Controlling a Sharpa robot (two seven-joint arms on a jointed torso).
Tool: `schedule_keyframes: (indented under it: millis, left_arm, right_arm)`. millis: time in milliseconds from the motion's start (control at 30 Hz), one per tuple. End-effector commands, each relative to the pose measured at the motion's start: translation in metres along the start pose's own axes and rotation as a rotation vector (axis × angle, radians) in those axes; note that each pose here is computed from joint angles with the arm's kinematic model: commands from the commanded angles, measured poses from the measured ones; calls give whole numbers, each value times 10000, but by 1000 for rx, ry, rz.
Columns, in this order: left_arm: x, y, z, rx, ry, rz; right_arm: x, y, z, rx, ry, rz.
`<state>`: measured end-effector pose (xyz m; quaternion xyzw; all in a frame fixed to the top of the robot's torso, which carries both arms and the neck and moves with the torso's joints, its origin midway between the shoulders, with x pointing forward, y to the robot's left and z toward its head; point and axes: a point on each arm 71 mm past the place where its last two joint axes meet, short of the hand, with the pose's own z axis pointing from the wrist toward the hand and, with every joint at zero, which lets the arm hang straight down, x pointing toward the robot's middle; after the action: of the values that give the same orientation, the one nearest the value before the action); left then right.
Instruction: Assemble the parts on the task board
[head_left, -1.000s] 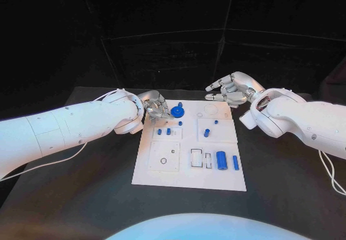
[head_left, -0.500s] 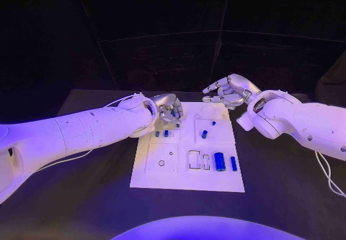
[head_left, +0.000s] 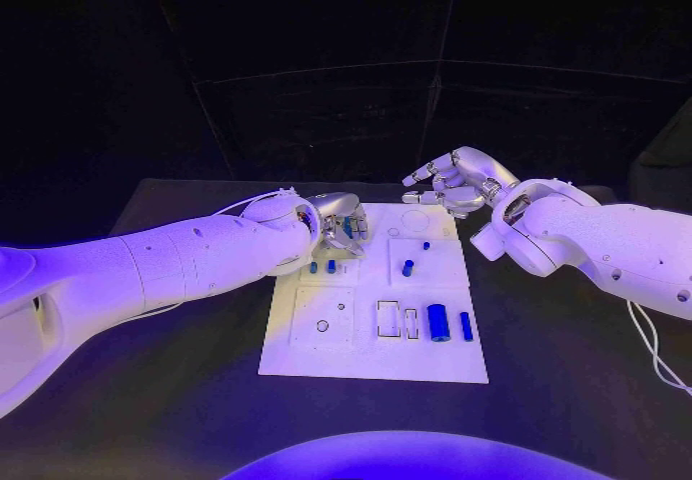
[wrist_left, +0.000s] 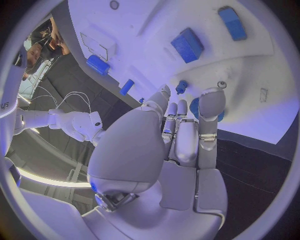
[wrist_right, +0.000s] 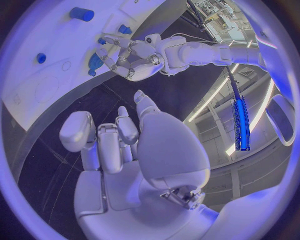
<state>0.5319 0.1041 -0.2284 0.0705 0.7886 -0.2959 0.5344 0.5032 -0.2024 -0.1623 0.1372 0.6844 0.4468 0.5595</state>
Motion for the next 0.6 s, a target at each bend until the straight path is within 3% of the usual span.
schedule_keyframes:
  millis: [33,600]
  left_arm:
    - [30,15,10,-31,44,35]
    - [77,58,31,-84,93,59]
  right_arm:
    - [1,18,6,-9,3,3]
    - [9,24,15,-11,5,3]
